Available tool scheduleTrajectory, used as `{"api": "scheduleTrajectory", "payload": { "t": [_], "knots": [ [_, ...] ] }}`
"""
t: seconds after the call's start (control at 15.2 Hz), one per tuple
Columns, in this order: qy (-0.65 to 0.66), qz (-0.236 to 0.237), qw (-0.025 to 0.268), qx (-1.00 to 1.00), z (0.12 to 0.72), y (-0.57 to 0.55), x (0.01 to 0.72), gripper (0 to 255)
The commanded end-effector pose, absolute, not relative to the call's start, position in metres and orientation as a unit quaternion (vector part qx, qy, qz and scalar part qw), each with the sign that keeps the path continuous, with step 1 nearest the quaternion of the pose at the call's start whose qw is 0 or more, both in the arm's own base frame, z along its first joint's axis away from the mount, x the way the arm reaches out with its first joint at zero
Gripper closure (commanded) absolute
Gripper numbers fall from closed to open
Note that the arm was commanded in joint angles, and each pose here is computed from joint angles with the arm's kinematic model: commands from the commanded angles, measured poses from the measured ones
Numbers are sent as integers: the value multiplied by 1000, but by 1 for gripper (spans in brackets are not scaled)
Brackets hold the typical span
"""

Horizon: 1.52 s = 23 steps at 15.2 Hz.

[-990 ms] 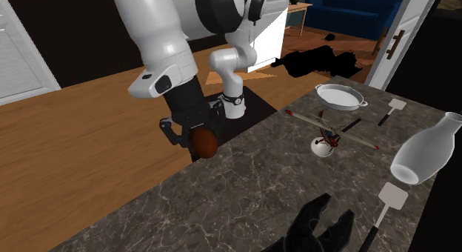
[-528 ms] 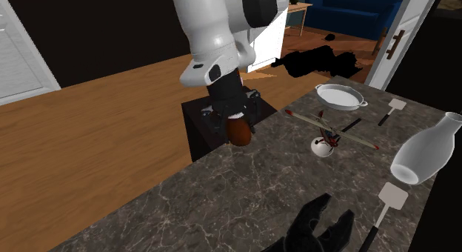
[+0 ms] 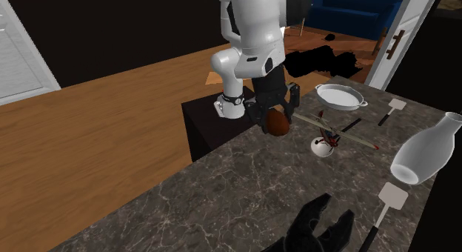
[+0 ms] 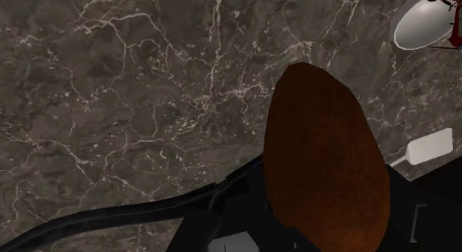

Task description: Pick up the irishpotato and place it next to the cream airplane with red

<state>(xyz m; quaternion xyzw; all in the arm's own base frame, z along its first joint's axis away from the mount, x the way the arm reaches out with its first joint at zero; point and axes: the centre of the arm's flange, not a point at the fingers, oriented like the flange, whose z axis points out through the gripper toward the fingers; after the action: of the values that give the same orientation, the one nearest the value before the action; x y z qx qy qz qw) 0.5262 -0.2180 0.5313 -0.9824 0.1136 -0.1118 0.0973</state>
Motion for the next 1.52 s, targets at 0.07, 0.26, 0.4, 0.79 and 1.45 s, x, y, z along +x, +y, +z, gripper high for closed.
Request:
{"api": "scheduleTrajectory", "payload": {
  "t": [0.07,0.26,0.4,0.79,1.45],
  "knots": [
    [114,-112,97,-982,530,-178,532,255],
    [114,-112,97,-982,530,-139,538,255],
    [114,-112,97,-982,530,-113,541,255],
    [114,-112,97,-982,530,-34,553,255],
    [114,-112,97,-982,530,96,571,255]
  ]
}}
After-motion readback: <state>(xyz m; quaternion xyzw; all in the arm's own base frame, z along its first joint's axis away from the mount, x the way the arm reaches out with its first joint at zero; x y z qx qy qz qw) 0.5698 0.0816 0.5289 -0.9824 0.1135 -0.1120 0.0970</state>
